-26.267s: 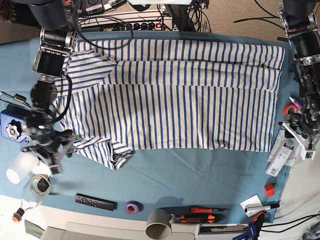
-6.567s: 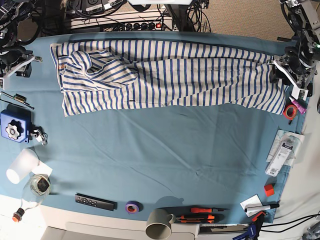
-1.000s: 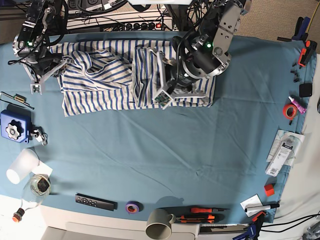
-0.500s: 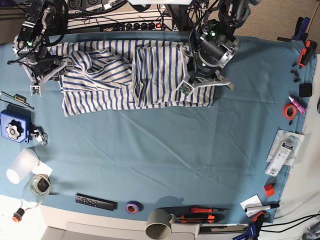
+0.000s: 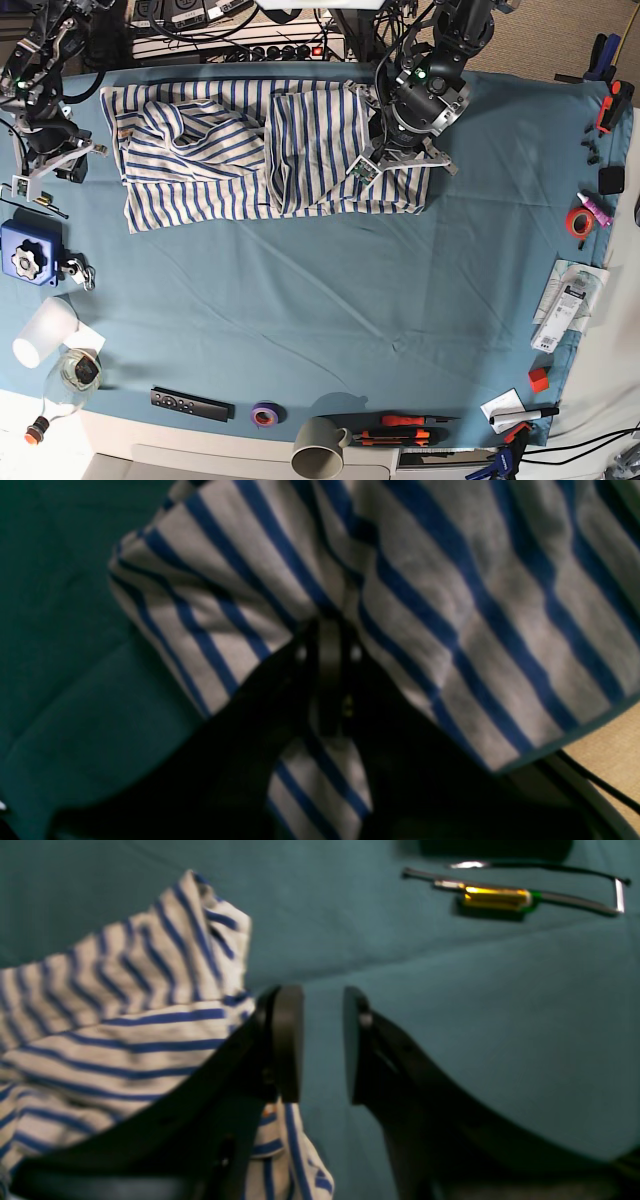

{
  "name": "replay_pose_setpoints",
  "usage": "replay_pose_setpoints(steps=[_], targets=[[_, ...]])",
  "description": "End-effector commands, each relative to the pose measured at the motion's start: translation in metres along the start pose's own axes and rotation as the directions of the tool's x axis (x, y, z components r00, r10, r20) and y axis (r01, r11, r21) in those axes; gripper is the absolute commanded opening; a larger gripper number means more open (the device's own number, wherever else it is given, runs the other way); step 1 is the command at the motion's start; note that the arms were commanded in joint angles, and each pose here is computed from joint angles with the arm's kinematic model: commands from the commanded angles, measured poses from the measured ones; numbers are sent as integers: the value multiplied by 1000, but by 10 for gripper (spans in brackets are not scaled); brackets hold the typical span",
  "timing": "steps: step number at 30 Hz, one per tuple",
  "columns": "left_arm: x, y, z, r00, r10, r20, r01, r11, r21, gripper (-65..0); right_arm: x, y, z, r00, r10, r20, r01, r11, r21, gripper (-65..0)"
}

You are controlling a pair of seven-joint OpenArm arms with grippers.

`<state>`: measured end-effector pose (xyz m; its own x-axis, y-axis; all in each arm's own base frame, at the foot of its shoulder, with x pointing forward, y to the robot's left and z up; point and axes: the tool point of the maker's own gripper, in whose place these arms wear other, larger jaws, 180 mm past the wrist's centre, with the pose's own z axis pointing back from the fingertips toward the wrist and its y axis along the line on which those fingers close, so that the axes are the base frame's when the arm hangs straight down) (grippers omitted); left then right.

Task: Fold the T-shirt properly
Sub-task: 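Grasp the opposite shirt end with the right gripper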

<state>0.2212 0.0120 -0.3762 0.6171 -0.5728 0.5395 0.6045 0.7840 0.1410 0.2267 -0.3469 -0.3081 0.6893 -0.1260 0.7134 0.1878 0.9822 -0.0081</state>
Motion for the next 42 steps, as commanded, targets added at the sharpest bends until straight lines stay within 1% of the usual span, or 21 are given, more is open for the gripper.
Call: replay_pose_setpoints(steps=[1,3,4,6,9,14,17,21,25,28,31,35,37,38,42], targets=[[10,0,3,999,6,36,-6,1000,-4,-631,11,0,4,999,25,31,-25,1000,8,-462],[10,-3,3,999,15,39,-14,1000,-22,-631,9,2,4,999,44,25,-45,999,22,-396],[11,-4,3,999,19,41,-18,999,-31,-631,9,3,4,998,53,27,-53,998,26,-381],[11,-5,3,999,20,42,-19,999,-34,-631,10,4,4,997,67,30,-68,997,32,-377],[11,-5,3,999,20,42,-19,999,-34,-631,11,6,4,998,54,40,-56,997,45,-377],[11,-5,3,999,21,42,-19,999,-34,-631,6,20,-2,999,-30,25,26,988,155,-377],[11,-5,3,999,20,42,-19,999,-34,-630,-5,26,-16,995,-94,-34,99,969,228,-377],[11,-5,3,999,20,41,-19,999,-34,-631,-15,28,-34,982,-169,-84,186,939,290,-377],[11,-5,3,999,20,42,-19,999,-34,-631,-35,42,-48,957,-203,-209,270,887,375,-377],[11,-5,3,999,20,42,-19,999,-34,-630,-50,44,-59,934,-234,-272,329,862,387,-377],[11,-5,3,999,20,42,-19,999,-34,-630,-58,43,-63,921,-258,-291,360,850,385,-377],[12,-5,3,999,20,47,-19,999,-34,-631,-63,44,-63,915,-257,-310,367,847,384,-378],[14,-5,4,998,21,61,-19,999,-34,-631,-63,44,-63,915,-257,-310,368,847,384,-392],[15,-5,4,998,21,67,-19,999,-34,-630,-63,45,-63,915,-257,-311,368,846,384,-415],[16,-5,4,997,21,68,-19,999,-34,-630,-63,45,-63,915,-258,-311,369,846,385,-543]])
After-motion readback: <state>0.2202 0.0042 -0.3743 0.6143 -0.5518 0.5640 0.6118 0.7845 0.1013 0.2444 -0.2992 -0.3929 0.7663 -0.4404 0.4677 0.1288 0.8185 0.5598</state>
